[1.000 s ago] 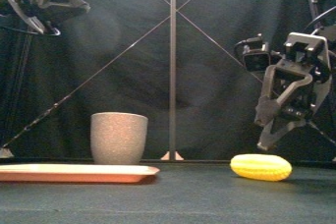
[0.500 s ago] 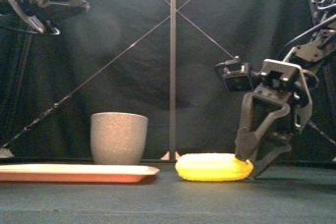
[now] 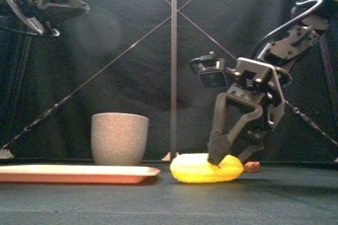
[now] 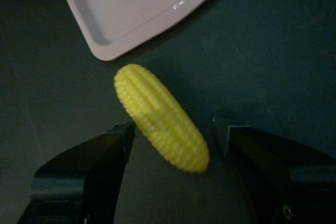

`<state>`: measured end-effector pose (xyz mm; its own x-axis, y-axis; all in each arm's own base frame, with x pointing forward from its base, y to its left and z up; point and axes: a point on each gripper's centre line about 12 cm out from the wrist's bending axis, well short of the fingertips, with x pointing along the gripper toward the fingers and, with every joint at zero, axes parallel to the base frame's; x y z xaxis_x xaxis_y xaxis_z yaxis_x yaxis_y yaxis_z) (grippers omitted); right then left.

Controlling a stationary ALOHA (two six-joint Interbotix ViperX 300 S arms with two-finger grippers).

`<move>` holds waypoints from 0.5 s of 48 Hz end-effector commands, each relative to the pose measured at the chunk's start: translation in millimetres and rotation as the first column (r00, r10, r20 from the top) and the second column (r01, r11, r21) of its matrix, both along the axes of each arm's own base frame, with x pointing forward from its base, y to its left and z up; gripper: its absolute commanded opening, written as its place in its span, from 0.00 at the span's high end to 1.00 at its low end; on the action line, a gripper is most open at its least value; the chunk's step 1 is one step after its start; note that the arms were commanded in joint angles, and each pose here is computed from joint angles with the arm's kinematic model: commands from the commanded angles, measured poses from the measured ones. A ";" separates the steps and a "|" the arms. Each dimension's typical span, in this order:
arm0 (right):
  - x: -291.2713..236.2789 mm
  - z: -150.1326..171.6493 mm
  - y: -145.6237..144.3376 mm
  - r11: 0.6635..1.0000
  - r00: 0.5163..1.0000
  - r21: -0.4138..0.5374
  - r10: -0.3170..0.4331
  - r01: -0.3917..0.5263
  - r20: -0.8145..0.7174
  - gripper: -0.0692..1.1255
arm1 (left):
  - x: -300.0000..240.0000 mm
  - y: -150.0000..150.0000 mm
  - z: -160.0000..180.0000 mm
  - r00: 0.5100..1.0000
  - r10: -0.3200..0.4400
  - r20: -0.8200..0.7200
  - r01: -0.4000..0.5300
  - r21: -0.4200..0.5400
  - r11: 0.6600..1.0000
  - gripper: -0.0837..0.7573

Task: Pick the corn then place it on the pink plate
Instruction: Pick the corn

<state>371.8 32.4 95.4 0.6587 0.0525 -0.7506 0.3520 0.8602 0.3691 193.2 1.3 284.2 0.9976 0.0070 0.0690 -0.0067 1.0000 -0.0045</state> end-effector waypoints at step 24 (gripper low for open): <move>26.0 7.4 10.4 0.997 0.996 -0.017 0.068 -0.069 -0.065 0.46 | 0.8 0.3 6.8 1.000 0.002 0.020 -0.002 0.000 1.000 0.93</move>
